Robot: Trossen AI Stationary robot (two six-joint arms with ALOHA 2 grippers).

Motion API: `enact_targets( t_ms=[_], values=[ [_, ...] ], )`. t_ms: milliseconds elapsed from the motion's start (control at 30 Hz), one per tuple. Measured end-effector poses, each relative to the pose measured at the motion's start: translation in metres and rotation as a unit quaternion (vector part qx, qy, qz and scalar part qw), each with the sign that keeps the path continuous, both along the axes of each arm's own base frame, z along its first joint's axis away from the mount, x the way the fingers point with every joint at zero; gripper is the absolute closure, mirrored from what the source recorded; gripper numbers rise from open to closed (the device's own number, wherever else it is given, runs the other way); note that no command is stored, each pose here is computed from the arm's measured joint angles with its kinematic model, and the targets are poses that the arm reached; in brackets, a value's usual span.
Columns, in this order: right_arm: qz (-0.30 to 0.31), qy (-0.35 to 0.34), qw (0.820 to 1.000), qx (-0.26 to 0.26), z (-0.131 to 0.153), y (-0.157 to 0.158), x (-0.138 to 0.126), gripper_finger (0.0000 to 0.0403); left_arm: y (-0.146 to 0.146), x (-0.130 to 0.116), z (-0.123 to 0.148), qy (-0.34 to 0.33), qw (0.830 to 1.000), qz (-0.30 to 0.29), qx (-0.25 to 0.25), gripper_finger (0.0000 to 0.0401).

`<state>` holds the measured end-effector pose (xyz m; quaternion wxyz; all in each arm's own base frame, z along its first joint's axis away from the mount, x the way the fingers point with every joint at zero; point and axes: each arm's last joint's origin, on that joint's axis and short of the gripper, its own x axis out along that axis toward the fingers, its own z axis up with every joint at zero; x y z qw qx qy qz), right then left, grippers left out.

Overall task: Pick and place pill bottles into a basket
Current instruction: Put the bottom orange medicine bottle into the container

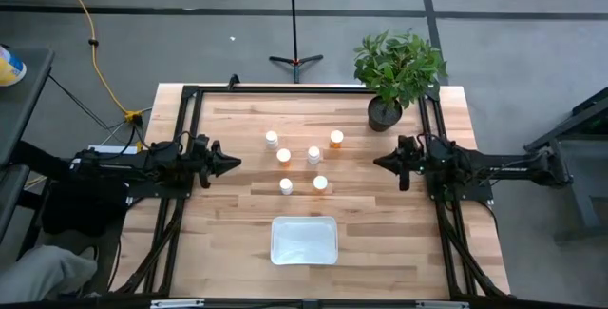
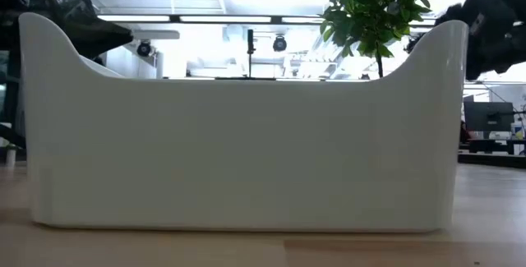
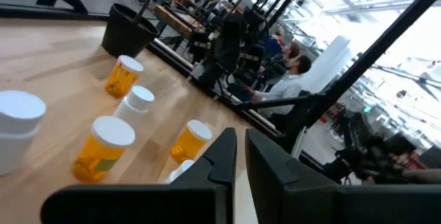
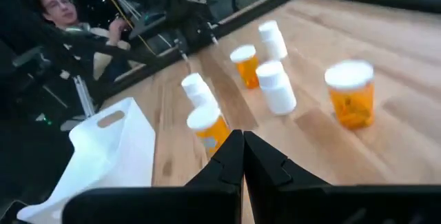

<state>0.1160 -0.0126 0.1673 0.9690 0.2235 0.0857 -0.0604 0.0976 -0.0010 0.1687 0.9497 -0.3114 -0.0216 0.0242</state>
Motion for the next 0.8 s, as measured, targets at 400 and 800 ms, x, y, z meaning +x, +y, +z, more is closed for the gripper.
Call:
enact_targets(
  t_ms=[400,800],
  values=[
    [0.024,0.165,0.985,-0.043,0.046,-0.002,0.018,0.0387,0.000,0.000,-0.001,0.004,1.000,-0.002,0.000,0.0334],
    [0.042,0.338,0.940,0.002,0.041,-0.009,0.088,0.0186,0.000,0.000,-0.001,0.003,1.000,-0.004,-0.003,0.0334]
  ],
)
